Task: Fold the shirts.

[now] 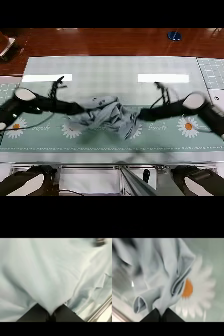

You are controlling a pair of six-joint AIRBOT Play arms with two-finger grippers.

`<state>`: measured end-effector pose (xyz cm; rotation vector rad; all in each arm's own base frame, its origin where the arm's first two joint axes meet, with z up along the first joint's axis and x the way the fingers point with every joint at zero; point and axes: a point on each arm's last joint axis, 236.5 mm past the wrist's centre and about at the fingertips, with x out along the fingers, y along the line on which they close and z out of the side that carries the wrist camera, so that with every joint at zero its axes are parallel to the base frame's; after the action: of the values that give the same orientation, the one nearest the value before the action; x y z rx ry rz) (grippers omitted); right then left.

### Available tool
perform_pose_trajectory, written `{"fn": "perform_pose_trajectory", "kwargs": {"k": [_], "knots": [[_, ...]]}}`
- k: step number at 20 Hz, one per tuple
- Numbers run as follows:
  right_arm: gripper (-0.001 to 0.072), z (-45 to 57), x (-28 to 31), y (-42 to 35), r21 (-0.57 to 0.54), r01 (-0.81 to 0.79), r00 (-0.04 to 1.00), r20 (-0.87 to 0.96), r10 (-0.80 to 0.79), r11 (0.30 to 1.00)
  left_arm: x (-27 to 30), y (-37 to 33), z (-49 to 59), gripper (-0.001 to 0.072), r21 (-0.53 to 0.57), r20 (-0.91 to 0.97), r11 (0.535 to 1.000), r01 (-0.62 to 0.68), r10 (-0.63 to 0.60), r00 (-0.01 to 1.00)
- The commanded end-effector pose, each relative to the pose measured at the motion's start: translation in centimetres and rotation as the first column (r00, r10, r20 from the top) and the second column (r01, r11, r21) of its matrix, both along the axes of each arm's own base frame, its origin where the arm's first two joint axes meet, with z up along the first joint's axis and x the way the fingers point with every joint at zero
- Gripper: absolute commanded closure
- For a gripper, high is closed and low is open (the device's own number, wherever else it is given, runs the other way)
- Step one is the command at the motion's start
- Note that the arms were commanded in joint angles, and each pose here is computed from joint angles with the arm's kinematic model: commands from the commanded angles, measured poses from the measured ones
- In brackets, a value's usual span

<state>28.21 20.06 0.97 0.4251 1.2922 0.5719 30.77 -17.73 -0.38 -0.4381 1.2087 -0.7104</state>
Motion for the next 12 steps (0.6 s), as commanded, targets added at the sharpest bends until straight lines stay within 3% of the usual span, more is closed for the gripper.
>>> {"fn": "perform_pose_trajectory", "kwargs": {"k": [1, 5, 9, 12], "knots": [[0.0689, 15.6, 7.2, -5.6, -0.092, 0.120, 0.929, 0.362, -0.079, 0.988, 5.8, 2.7, 13.5, 0.0684, -0.094, 0.272, 0.991, -0.100, 0.122, 0.955], [0.0689, 36.5, 6.8, -10.8, -0.080, 0.281, 0.650, 0.749, -0.128, 0.956, 6.3, 6.8, 32.7, 0.0684, -0.160, 0.645, 0.969, -0.186, 0.245, 0.724], [0.0689, 46.0, -0.9, -11.9, -0.056, 0.309, 0.453, 0.887, -0.095, 0.949, 0.0, 8.3, 43.4, 0.0684, -0.125, 0.851, 0.963, -0.238, 0.227, 0.473], [0.0689, 46.9, -6.2, -13.9, -0.084, 0.378, 0.409, 0.909, -0.085, 0.922, -4.3, 8.7, 43.0, 0.0684, 0.000, 0.876, 0.951, -0.308, 0.148, 0.458]]}}
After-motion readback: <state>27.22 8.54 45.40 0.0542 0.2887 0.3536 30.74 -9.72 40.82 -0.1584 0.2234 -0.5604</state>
